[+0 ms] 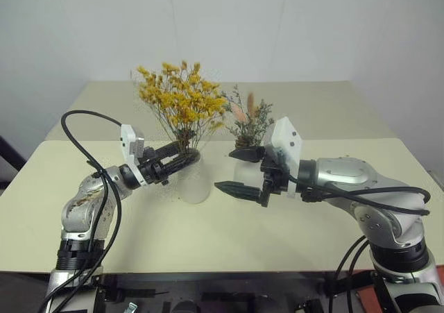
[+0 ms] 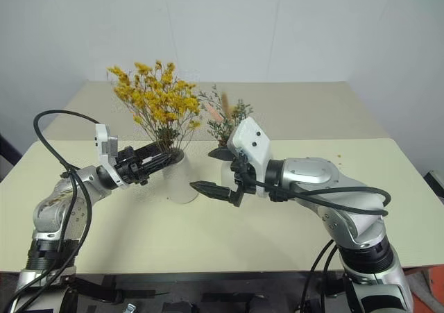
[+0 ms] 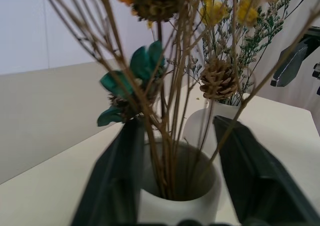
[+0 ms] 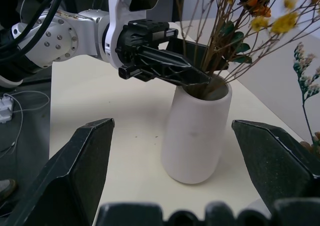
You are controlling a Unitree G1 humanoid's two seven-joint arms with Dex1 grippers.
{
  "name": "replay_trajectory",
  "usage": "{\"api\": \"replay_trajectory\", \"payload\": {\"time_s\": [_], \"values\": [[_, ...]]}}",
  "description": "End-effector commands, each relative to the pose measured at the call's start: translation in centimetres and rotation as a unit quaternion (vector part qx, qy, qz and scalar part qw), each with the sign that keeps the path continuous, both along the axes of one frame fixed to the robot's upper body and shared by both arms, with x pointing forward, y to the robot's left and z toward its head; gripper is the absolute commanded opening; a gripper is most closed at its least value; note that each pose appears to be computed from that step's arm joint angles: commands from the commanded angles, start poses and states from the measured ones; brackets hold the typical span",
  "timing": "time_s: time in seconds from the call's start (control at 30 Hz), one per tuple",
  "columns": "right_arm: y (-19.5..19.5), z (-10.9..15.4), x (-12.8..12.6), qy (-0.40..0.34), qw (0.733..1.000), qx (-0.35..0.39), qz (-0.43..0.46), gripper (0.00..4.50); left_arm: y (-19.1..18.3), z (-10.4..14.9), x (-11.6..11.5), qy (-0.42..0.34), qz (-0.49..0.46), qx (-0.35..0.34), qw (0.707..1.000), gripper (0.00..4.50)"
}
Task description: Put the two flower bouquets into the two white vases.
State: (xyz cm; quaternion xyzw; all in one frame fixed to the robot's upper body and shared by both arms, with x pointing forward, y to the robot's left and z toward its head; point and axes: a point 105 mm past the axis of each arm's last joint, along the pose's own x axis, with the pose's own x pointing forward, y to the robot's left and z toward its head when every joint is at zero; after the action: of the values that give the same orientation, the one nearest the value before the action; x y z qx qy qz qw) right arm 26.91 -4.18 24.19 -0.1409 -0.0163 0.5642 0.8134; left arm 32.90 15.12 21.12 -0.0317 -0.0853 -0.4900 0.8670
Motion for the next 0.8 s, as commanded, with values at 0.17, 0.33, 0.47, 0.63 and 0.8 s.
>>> {"api": "replay_trajectory", "payload": {"time_s": [0.17,0.33,0.47,0.63,0.8], "values": [[0.1,1.1,-0.5,-0.024,1.000,0.016,0.006,4.50,1.3,1.6,-1.9,-0.015,-0.017,0.026,0.999,4.44],[-0.1,1.0,-0.5,-0.023,1.000,0.017,0.000,4.50,2.7,1.9,-4.0,0.016,-0.027,0.063,0.997,4.44],[-0.3,0.9,-0.5,-0.022,1.000,0.017,-0.003,4.50,4.0,2.1,-5.4,0.029,-0.024,0.093,0.995,4.44],[-1.0,0.7,-0.4,-0.022,1.000,0.011,-0.013,4.50,5.0,2.8,-7.2,0.029,-0.037,0.129,0.991,4.44],[-2.4,0.6,-0.4,-0.021,0.999,-0.004,-0.029,4.50,4.9,3.9,-9.5,0.031,-0.097,0.158,0.982,4.44]]}}
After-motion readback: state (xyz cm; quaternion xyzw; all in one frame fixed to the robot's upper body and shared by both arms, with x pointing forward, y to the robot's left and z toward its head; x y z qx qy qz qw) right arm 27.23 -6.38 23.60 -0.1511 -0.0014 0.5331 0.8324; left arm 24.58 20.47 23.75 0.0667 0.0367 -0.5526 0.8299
